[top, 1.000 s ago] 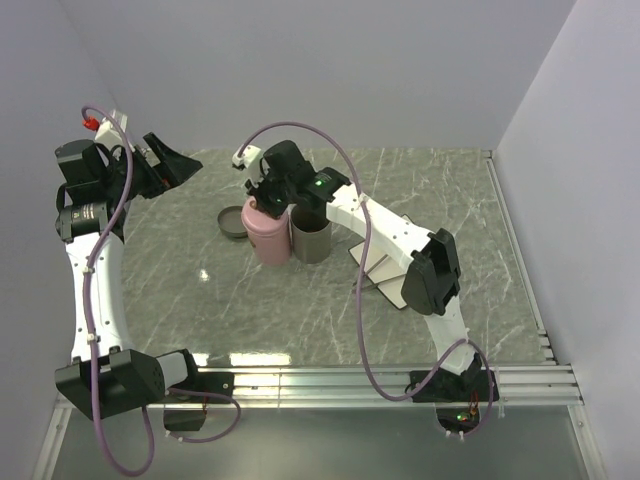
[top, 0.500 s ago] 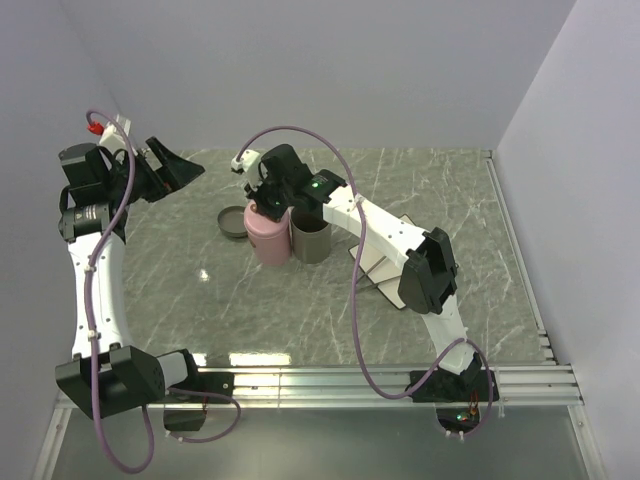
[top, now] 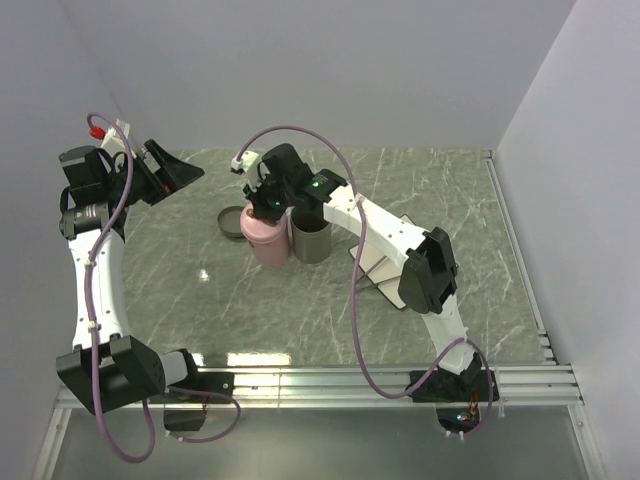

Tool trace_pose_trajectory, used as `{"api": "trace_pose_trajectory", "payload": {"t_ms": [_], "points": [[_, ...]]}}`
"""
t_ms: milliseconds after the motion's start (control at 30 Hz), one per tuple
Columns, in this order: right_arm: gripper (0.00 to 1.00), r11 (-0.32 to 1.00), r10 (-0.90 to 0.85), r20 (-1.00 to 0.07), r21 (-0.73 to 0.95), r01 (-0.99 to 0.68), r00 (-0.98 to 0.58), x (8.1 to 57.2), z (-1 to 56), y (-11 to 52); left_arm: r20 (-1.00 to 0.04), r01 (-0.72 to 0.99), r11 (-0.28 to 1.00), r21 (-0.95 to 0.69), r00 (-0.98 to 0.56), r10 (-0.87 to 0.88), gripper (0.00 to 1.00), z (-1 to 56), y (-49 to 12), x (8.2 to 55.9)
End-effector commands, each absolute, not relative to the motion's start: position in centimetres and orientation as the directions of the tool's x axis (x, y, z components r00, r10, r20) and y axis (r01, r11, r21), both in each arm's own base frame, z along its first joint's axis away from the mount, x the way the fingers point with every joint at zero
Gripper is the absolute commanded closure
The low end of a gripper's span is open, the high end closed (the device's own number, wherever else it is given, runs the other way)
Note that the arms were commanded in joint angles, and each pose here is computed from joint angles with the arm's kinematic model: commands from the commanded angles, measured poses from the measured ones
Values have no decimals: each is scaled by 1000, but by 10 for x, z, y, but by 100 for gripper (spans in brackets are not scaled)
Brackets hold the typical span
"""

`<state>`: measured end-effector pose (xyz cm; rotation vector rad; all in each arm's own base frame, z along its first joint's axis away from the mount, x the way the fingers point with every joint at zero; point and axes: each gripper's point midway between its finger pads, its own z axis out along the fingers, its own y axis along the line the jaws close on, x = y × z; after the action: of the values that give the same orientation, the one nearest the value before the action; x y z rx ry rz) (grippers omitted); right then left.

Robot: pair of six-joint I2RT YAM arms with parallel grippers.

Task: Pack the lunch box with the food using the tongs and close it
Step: Close the box lid on the packing box.

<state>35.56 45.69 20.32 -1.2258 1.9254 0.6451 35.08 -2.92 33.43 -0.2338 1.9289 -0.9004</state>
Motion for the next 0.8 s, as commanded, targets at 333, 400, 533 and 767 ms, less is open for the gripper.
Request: {"api": "trace_pose_trajectory", "payload": {"t_ms": [333, 400, 533, 767], "points": [[100, 453, -446, -869, -12, -891, -215, 375, 251, 451, -701, 257, 689, -678, -505, -502, 1, 347, -34, 350], [100, 443, -443, -871, -5, -897, -214, 377, 250, 451, -701, 258, 687, -679, -505, -503, 1, 346, -35, 348], [100, 437, -432, -875, 9, -899, -218, 379, 253, 449, -701, 259, 685, -681, -502, -507, 1, 344, -35, 347], [100, 393, -430, -868, 68, -917, -248, 370, 247, 452, -707, 264, 691, -673, -503, -497, 2, 343, -36, 345]]}}
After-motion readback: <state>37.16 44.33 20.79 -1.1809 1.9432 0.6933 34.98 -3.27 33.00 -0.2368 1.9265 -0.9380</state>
